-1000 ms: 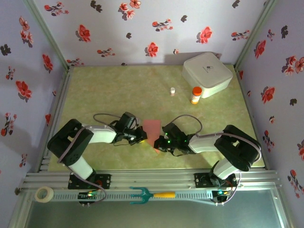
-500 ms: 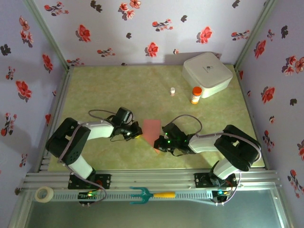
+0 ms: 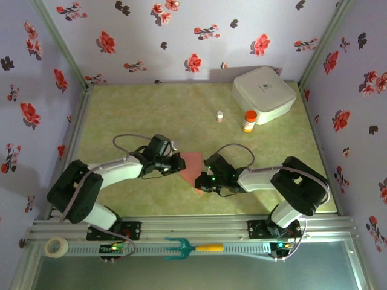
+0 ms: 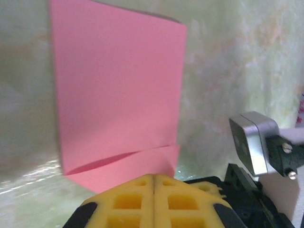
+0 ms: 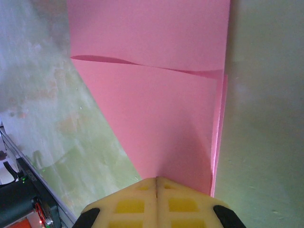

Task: Fold a paper plane with a square sheet of paper (pick it up from the middle)
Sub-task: Third fold the triangle at the center of the table.

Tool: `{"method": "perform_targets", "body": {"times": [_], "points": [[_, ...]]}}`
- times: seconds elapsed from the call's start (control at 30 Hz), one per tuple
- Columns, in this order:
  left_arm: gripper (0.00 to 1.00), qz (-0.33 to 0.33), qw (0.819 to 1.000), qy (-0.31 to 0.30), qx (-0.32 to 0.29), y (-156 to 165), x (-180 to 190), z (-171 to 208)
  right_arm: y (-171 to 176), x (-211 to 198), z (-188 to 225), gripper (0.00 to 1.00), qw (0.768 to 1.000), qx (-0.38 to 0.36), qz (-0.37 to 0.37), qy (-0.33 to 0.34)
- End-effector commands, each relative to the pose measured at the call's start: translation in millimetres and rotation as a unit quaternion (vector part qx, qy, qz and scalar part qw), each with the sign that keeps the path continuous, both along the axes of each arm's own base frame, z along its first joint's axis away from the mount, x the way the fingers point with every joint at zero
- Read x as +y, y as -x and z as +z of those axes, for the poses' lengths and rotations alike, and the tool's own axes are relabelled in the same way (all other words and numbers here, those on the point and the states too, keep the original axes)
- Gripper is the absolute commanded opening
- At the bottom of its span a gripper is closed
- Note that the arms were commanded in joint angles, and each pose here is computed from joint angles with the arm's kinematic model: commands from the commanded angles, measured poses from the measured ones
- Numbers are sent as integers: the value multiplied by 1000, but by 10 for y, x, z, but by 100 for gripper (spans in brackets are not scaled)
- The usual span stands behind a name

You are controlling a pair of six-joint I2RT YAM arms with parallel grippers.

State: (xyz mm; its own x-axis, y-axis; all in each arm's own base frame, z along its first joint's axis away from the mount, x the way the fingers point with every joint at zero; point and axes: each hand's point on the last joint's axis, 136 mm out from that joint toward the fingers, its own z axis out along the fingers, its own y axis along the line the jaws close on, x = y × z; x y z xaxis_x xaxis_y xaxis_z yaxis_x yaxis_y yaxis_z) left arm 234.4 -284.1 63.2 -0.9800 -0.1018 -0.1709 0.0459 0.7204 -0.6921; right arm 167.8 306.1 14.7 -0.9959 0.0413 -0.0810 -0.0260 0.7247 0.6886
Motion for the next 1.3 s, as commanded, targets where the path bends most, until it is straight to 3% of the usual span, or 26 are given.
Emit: {"method": "perform_targets", "body": {"times": [0.0,0.1,0.37,0.53,0.67,0.87,1.27], "points": [[0,-35,999,29,2,95,-145,-77,228,-375,-383,0,994,51,0,92],[0,-39,999,34,9,119,-194,-177,227,-371,-377,0,994,52,-1,91],[0,-12,998,-31,62,221,27,-687,76,-142,-16,0,999,21,5,44],[0,-8,996,-47,70,254,102,-757,-20,126,258,1,1000,3,23,1],[0,-11,996,-49,67,240,99,-745,-82,237,169,2,1000,9,27,9],[0,-9,996,-51,69,240,117,-755,9,67,-184,2,997,38,23,58],[0,5,995,-61,81,234,221,-843,317,-314,-110,6,999,32,15,38]]}}
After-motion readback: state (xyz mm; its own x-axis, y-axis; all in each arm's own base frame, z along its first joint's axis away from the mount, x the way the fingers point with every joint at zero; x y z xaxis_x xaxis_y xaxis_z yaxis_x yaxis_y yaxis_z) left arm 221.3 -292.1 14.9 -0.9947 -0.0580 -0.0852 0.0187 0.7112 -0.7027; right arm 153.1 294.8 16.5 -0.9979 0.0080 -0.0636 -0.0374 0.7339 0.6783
